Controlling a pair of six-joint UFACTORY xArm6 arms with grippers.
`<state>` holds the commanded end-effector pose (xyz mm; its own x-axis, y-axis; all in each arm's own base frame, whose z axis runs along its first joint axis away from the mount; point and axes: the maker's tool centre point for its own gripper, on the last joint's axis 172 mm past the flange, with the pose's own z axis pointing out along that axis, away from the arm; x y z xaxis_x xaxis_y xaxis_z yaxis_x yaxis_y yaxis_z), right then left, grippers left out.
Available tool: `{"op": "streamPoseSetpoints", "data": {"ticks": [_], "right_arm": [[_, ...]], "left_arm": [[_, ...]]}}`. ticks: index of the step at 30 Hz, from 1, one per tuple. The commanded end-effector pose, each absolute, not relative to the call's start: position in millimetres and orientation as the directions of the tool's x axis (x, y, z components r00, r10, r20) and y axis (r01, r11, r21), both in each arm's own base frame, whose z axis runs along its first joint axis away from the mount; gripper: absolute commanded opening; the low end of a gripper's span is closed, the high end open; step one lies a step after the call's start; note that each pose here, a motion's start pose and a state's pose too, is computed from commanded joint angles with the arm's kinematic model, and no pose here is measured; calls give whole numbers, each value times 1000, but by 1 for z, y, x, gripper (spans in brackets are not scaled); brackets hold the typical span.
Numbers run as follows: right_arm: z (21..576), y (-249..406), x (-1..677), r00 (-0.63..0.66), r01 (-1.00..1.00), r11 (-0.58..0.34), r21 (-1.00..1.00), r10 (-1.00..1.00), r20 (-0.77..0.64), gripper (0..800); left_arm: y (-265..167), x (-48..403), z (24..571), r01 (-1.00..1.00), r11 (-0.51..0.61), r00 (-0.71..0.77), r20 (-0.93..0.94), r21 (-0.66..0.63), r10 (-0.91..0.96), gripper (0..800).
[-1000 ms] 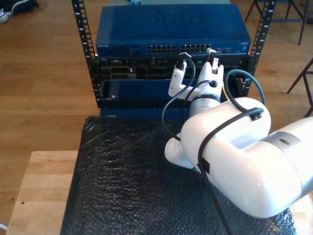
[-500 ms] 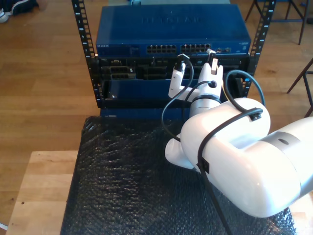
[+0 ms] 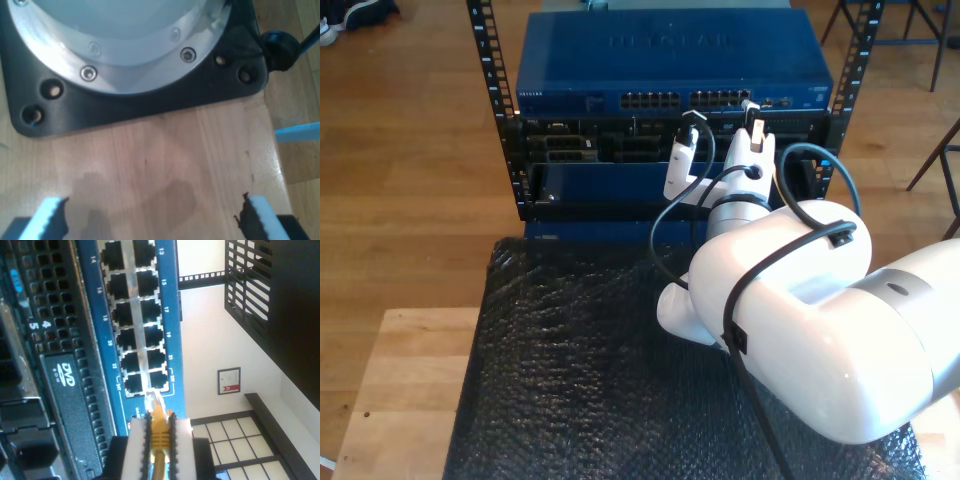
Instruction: Grab the cable and plug it in
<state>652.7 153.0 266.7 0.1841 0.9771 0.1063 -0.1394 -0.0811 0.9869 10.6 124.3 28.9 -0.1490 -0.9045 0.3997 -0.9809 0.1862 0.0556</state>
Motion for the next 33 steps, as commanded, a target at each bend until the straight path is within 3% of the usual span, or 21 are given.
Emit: {"op": "streamPoseSetpoints", "data": {"ticks": [33], "right_arm": [[270, 157, 662, 183, -168, -91, 982, 976, 122, 0]], "left_arm": [[124, 11, 29, -981, 186, -149, 400, 56, -904, 800]]}}
